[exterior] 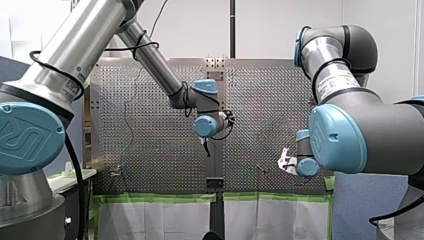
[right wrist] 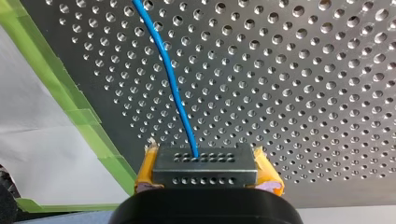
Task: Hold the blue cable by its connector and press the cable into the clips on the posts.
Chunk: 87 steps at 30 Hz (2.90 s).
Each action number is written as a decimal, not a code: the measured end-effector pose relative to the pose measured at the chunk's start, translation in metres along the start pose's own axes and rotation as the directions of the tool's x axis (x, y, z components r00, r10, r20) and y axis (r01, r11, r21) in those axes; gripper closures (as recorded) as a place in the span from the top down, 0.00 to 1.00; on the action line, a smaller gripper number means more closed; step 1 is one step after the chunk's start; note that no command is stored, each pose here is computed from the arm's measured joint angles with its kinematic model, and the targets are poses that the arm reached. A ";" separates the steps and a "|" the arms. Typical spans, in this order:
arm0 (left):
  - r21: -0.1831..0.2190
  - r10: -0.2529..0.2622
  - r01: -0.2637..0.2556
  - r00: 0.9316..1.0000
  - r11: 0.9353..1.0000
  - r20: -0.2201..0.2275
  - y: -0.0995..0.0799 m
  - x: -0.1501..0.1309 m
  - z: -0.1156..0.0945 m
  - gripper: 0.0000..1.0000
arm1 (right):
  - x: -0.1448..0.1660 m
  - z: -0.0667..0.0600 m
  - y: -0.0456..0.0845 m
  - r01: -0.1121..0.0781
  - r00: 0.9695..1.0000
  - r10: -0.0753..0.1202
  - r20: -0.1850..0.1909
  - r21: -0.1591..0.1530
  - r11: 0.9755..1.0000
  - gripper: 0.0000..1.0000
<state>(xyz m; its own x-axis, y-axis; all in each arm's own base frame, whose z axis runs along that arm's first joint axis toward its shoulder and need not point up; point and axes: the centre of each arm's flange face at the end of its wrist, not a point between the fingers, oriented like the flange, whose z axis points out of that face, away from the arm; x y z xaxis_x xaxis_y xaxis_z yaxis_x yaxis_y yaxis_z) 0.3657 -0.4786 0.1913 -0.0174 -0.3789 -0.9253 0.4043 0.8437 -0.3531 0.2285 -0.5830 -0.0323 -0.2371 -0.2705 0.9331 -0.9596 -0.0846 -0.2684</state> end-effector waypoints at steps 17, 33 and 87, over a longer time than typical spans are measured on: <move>0.071 -0.094 0.086 0.988 0.994 0.122 0.010 -0.049 -0.033 1.00 | 0.065 -0.010 -0.024 -0.002 0.997 0.001 -0.077 -0.011 1.000 0.00; -0.054 -0.028 0.027 0.999 0.998 -0.035 0.063 0.034 -0.092 1.00 | 0.136 -0.027 -0.047 -0.063 0.979 0.058 -0.198 -0.022 0.998 0.00; -0.125 0.039 -0.066 0.978 0.990 -0.207 0.095 0.068 -0.160 1.00 | 0.147 -0.036 -0.069 -0.034 0.976 0.034 -0.214 0.004 0.999 0.00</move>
<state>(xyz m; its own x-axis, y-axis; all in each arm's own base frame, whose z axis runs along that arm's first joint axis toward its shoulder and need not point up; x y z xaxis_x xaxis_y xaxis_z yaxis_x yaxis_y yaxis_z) 0.2569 -0.3632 0.0730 -0.1906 -0.2585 -0.9470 0.2871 0.9079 -0.3056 0.2543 -0.5829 0.1318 -0.2966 -0.0614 0.9530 -0.9504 -0.0793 -0.3009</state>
